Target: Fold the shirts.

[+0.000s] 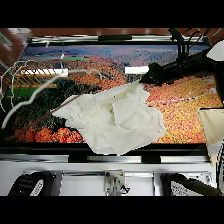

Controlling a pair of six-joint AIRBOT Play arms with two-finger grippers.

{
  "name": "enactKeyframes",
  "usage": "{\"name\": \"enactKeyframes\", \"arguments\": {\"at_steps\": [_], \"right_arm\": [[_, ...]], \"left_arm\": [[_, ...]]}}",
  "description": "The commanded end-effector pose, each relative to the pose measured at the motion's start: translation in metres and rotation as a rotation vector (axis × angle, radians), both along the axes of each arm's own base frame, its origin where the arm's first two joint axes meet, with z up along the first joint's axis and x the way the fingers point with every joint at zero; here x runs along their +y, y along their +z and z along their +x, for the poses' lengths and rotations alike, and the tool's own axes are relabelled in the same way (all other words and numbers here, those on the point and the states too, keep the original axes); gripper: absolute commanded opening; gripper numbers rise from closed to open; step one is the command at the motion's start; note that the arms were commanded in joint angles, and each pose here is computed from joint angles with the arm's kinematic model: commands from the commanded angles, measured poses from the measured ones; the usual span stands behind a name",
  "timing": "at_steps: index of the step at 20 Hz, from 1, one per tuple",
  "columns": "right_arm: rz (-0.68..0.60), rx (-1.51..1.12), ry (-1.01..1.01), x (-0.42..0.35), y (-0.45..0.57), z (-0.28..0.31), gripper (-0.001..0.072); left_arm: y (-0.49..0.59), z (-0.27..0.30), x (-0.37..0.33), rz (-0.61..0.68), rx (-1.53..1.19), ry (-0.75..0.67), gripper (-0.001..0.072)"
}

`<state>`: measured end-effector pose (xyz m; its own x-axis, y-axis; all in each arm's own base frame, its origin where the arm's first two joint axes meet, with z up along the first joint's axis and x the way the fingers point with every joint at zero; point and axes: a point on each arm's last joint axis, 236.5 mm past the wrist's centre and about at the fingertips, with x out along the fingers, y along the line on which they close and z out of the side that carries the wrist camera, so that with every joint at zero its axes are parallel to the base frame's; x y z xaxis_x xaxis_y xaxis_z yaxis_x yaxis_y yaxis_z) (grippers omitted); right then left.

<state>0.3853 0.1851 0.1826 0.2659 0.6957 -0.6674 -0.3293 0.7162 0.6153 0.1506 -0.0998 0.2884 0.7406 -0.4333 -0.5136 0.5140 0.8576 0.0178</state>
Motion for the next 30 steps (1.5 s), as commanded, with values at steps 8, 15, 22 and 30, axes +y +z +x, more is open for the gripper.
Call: {"name": "enactKeyframes", "arguments": {"at_steps": [8, 15, 22, 30], "right_arm": [[0.028, 0.031, -0.023, 0.003, 0.003, -0.001, 0.0075], [0.072, 0.068, 0.028, 0.012, 0.01, -0.017, 0.0075], [0.046, 0.065, 0.069, 0.01, 0.021, -0.038, 0.0075], [0.067, -0.077, 0.064, 0.012, 0.074, -0.032, 0.0074]], "left_arm": [[-0.007, -0.048, -0.031, -0.066, 0.084, -0.155, 0.0042], [-0.001, -0.023, -0.028, -0.055, -0.011, -0.132, 0.0042], [-0.004, -0.009, -0.044, -0.05, -0.006, -0.222, 0.0041], [-0.012, -0.002, -0.073, -0.18, 0.005, -0.312, 0.0042]]}}
